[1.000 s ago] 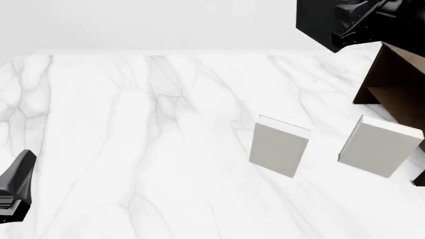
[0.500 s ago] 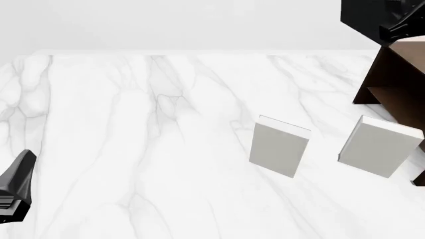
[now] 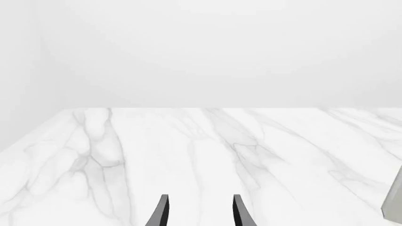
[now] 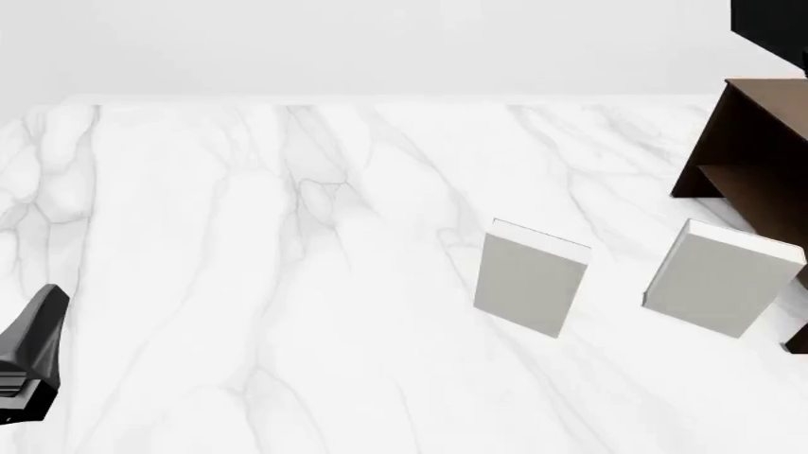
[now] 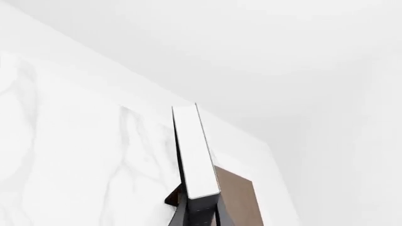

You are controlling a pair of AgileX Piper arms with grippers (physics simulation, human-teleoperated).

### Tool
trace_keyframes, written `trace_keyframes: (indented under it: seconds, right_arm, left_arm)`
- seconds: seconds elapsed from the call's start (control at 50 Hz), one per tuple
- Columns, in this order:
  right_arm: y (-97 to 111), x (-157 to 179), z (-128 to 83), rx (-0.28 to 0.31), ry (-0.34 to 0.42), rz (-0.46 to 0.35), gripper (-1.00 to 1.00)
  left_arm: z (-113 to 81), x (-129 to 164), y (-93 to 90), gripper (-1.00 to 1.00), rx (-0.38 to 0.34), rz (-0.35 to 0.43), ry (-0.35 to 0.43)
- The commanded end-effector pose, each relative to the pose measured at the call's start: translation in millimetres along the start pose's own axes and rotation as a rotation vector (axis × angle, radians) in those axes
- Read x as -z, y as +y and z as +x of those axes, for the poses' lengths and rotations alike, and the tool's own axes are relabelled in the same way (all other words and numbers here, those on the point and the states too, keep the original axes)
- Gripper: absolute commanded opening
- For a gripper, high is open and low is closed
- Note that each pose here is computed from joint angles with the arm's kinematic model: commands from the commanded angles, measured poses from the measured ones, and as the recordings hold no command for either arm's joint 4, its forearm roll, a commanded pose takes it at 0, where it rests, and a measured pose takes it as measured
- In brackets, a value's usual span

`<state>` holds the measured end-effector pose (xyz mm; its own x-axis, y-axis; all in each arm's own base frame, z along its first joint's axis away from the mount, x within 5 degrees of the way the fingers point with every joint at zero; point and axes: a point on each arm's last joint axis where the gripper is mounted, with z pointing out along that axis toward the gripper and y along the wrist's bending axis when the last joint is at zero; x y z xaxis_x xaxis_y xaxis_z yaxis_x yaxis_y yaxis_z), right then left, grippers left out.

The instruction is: Pick up the book on the left and place it on top of the shelf.

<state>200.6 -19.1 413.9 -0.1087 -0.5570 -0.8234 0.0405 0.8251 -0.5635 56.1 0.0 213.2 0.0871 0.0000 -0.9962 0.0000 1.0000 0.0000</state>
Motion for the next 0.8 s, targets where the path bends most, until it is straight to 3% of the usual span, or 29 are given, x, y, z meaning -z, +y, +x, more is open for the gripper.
trace_keyframes:
  seconds: [0.02,0.32,0.62,0.8]
  right_arm:
    - [-12,11,2,0.024,0.001,0.067,-1.0]
    - [-20,25,13,0.086,0.032,0.143,-1.0]
    - [-30,34,14,0.118,0.056,0.201,-1.0]
    - [-31,33,28,0.125,0.096,0.23,-1.0]
  left_arm:
    - [0.0,0,0.0,1.0,0.0,0.0,0.0]
    - [0.0,0,0.0,1.0,0.0,0.0,0.0]
    - [0.0,0,0.0,1.0,0.0,0.0,0.0]
    - [0.0,0,0.0,1.0,0.0,0.0,0.0]
